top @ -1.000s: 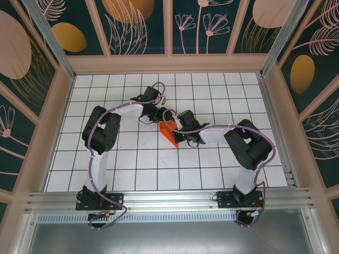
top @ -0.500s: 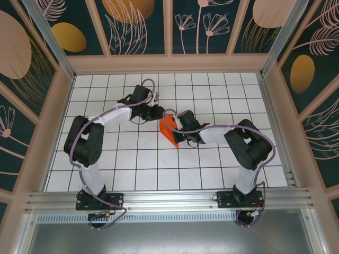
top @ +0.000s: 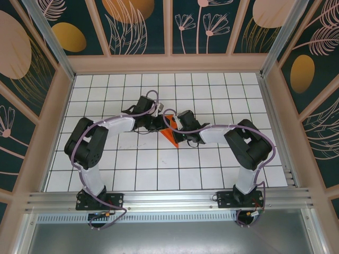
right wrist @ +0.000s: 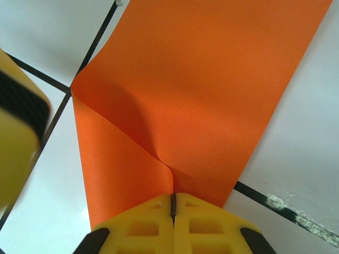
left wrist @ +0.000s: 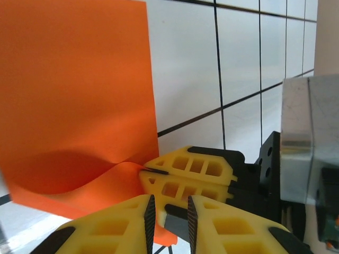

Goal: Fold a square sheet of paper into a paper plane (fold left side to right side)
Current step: Third fold the triangle at the center of the table.

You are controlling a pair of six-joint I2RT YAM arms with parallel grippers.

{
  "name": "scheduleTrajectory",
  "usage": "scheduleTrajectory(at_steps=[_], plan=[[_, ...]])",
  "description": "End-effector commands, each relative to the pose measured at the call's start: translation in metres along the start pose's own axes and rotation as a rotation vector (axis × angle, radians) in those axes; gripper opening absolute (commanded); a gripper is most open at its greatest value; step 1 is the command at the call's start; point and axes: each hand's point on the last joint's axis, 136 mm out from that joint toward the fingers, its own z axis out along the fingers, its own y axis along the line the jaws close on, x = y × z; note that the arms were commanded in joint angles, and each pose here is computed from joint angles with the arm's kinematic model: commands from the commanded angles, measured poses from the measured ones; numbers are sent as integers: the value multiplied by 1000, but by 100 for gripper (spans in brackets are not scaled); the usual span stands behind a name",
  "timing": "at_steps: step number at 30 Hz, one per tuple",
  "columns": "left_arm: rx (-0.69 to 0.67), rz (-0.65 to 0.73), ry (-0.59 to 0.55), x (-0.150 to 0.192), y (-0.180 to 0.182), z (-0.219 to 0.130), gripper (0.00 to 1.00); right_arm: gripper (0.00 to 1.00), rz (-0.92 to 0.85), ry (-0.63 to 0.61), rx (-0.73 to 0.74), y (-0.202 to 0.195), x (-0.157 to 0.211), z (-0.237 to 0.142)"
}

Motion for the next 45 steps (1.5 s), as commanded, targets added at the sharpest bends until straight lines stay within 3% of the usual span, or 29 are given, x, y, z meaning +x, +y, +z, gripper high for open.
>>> scheduleTrajectory(at_steps=[1, 30, 36, 41, 45], plan=[[-15, -21, 7, 0, 10, 10, 26, 0, 24, 123, 11, -7, 38, 10], [-136, -79, 60, 29, 63, 32, 25, 0, 26, 115, 23, -9, 35, 8], [-188, -87, 77, 37, 80, 36, 25, 0, 38, 70, 1, -2, 15, -3], [-205, -97, 84, 42, 87, 37, 25, 16, 85, 10, -16, -4, -9, -22], [-207, -95, 81, 42, 87, 36, 24, 22, 106, -21, -14, -6, -20, -39]])
